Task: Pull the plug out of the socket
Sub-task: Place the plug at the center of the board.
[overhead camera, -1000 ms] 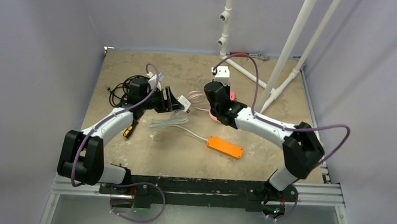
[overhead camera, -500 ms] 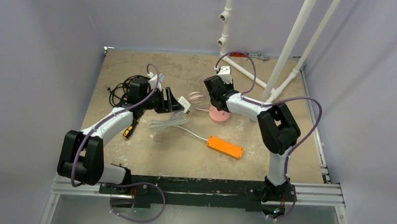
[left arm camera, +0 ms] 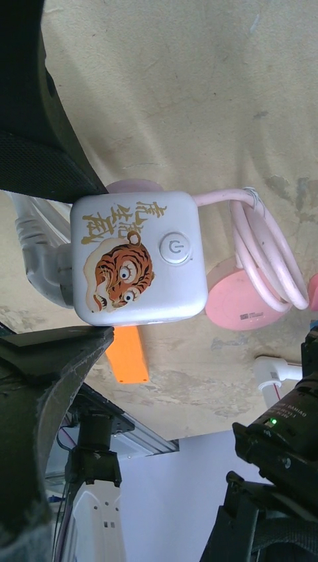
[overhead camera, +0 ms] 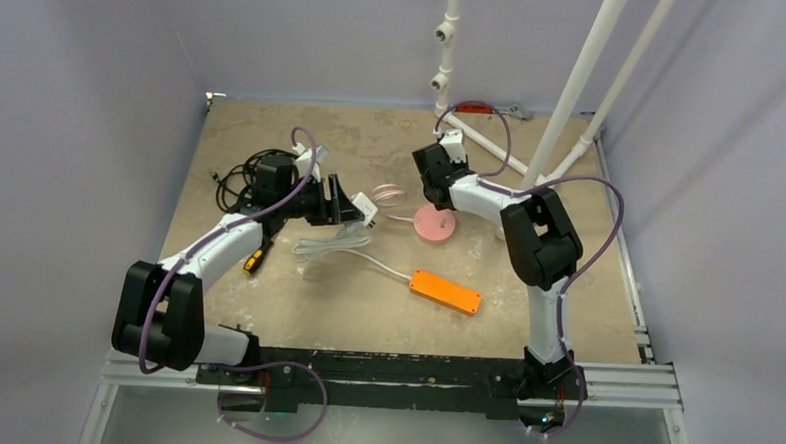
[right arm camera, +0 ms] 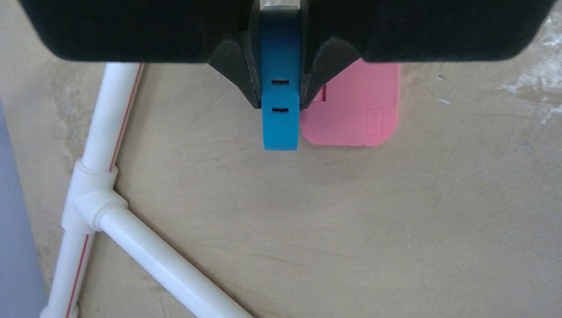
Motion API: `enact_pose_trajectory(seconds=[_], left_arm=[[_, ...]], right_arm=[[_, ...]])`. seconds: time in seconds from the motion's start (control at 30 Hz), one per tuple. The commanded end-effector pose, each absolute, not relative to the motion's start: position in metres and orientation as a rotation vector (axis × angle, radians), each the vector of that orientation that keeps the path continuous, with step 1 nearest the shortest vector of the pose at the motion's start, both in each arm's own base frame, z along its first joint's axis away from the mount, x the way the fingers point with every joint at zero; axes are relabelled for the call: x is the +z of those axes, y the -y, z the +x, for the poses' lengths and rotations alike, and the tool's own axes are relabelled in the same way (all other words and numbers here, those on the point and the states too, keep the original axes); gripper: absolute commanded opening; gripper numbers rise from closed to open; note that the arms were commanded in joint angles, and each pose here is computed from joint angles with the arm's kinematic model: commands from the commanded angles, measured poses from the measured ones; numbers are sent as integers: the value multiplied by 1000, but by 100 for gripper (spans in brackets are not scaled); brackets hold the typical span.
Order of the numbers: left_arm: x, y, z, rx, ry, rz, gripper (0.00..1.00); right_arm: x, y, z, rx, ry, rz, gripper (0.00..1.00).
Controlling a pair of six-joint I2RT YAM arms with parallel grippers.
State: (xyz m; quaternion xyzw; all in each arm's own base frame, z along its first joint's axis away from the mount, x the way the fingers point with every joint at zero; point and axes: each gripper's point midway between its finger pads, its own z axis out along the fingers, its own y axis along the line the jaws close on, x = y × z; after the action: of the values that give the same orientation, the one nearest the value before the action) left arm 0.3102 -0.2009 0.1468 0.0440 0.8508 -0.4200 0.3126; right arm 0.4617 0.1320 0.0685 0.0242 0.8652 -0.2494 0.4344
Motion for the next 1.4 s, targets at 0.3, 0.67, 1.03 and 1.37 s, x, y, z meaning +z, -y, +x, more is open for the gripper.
enact_pose_trajectory(seconds=[0.3, 0.67, 1.03, 1.37], left_arm=[[210, 219, 317, -1120, -2035, 305, 0], [210, 219, 318, -1110, -2037, 302, 0], [229, 218, 307, -1110, -1979, 399, 0], [254, 233, 292, -1283, -1837, 483, 0]], right_arm=[[79, -141, 481, -591, -2154, 78, 50], [118, -151, 473, -455, -2151, 92, 60], [215, -231, 424, 169, -2030, -180, 61], [287, -278, 320, 619, -1661, -476, 66]])
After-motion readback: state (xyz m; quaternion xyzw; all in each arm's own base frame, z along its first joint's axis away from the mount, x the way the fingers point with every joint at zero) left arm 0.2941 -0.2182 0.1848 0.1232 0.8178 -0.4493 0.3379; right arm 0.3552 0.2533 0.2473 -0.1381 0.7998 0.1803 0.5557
